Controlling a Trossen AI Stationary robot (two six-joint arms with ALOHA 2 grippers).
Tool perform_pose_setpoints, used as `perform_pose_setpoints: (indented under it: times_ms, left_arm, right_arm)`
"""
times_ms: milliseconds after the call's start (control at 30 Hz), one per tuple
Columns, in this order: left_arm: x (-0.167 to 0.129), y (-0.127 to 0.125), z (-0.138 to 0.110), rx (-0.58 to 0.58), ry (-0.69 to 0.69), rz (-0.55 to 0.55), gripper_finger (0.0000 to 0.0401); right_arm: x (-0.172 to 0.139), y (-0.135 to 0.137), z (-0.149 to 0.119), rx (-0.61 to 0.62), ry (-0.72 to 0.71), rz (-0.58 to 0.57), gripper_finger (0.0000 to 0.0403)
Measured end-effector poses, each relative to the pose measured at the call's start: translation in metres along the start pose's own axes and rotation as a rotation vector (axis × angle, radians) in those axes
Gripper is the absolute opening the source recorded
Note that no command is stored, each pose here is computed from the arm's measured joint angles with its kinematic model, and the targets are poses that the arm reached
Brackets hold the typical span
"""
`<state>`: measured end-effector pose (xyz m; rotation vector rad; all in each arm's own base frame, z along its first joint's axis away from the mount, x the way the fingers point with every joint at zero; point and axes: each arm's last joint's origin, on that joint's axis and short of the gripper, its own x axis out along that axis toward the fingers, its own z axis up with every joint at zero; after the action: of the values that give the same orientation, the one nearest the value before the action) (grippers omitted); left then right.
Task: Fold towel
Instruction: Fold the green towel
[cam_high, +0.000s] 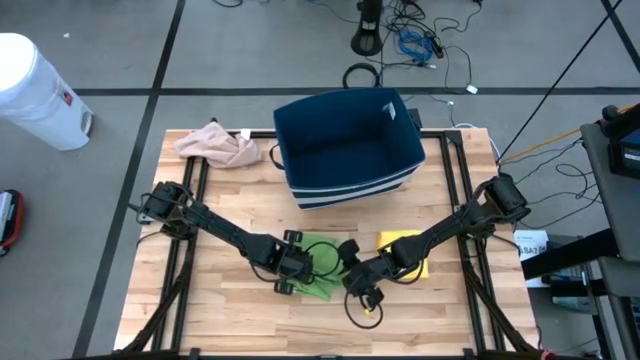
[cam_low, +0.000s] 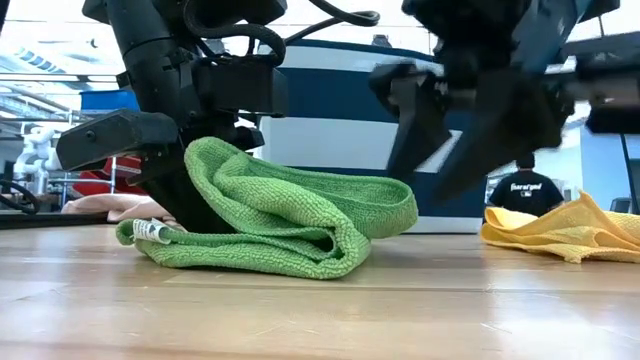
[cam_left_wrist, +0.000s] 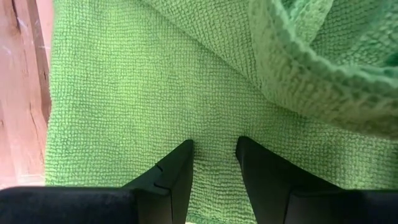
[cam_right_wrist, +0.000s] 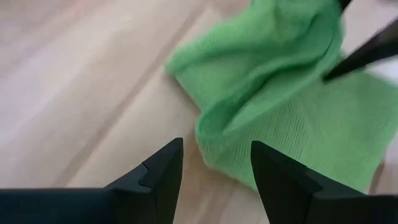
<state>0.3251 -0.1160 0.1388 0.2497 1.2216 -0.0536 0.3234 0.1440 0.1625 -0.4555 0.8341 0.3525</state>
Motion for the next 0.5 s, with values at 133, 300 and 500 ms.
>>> perform_pose_setpoints:
  times_ms: [133,300,500]
  left_arm:
    - [0.000,0.000,0.000,0.000,0.000,0.000,0.0140]
    - [0.000,0.000,0.000,0.001,-0.001,0.000,0.0140]
    - [-0.004,0.001,0.000,-0.001,-0.010,-0.001,0.0140]
  right_arm:
    - [0.005,0.001,-0.001,0.010,-0.003,-0.001,0.0176]
    - [0.008,0.000,0.003,0.017,-0.043,-0.033,0.0176]
    - [0.018,-0.008,-0.003,0.033,-0.019,-0.057,0.0175]
